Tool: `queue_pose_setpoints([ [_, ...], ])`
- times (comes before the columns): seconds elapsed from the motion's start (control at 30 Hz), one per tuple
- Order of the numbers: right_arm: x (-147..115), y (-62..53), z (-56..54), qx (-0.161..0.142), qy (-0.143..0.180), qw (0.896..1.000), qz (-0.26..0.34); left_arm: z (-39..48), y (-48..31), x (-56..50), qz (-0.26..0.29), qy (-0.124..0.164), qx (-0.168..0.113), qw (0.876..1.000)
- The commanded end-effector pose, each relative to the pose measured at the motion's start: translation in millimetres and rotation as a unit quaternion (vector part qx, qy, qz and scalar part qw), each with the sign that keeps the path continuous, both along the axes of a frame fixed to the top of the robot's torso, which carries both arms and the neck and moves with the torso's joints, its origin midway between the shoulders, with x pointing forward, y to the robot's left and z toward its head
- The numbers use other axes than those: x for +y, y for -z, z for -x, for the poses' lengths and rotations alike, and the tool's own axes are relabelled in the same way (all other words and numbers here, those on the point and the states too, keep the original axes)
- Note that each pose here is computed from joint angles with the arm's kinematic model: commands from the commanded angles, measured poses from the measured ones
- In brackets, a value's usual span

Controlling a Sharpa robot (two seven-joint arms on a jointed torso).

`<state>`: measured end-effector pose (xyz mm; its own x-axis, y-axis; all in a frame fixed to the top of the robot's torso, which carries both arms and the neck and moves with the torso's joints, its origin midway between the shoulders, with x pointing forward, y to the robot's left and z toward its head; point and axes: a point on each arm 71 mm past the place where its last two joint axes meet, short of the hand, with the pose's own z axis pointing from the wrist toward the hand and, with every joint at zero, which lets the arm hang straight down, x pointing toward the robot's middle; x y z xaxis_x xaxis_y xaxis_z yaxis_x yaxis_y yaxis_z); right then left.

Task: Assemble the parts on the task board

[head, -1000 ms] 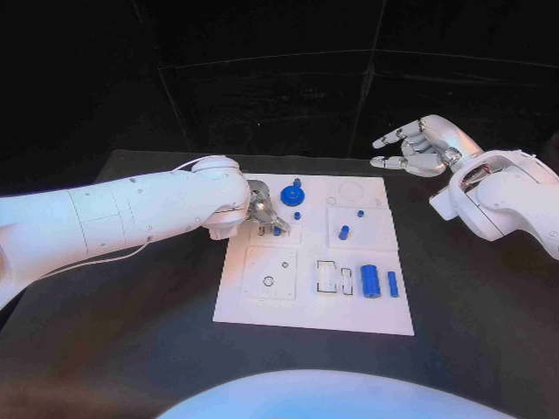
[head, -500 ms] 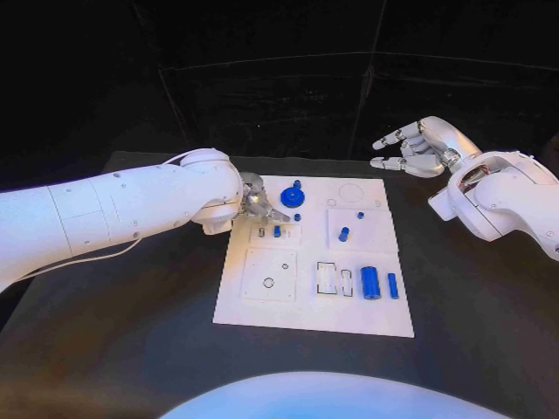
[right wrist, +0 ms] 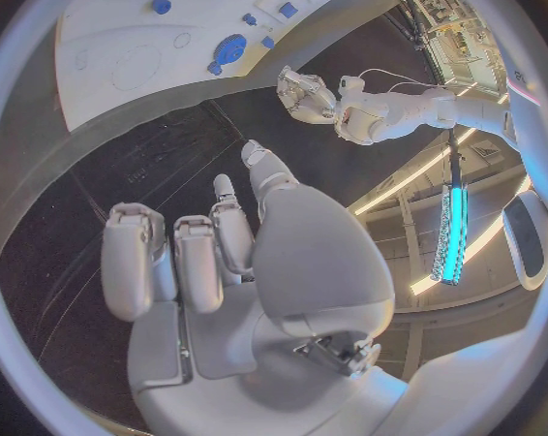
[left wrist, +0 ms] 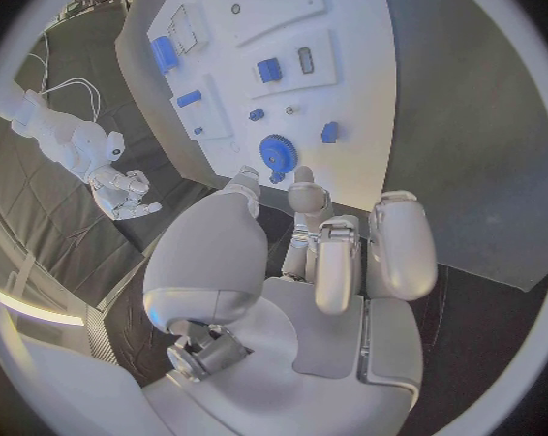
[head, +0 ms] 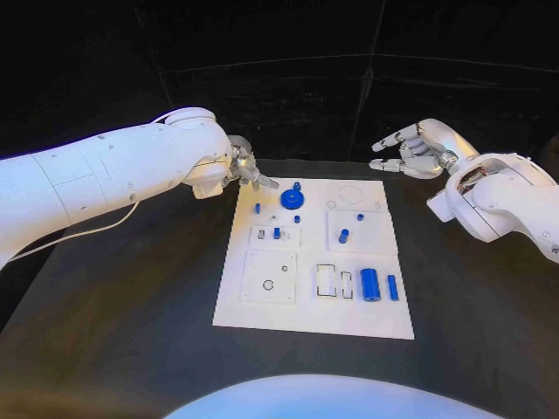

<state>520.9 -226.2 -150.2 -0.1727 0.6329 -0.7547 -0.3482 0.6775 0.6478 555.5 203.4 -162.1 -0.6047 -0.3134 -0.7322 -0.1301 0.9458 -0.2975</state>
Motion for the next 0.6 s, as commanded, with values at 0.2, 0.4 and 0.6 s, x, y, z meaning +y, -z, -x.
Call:
queue_pose_setpoints([
  [0.2,4,-1.1,-0.8,-0.001,-0.006,1.0,-0.002,-17.7,5.0,-2.1,-0.023,0.02,0.03,0.999],
  [0.4,6,-0.8,-0.9,0.001,-0.009,1.0,-0.002,-23.4,15.8,0.5,-0.041,0.017,0.048,0.998],
  [0.6,7,-1.0,-0.6,0.0,-0.01,1.0,-0.003,-25.3,26.8,0.8,-0.047,0.016,0.061,0.997],
])
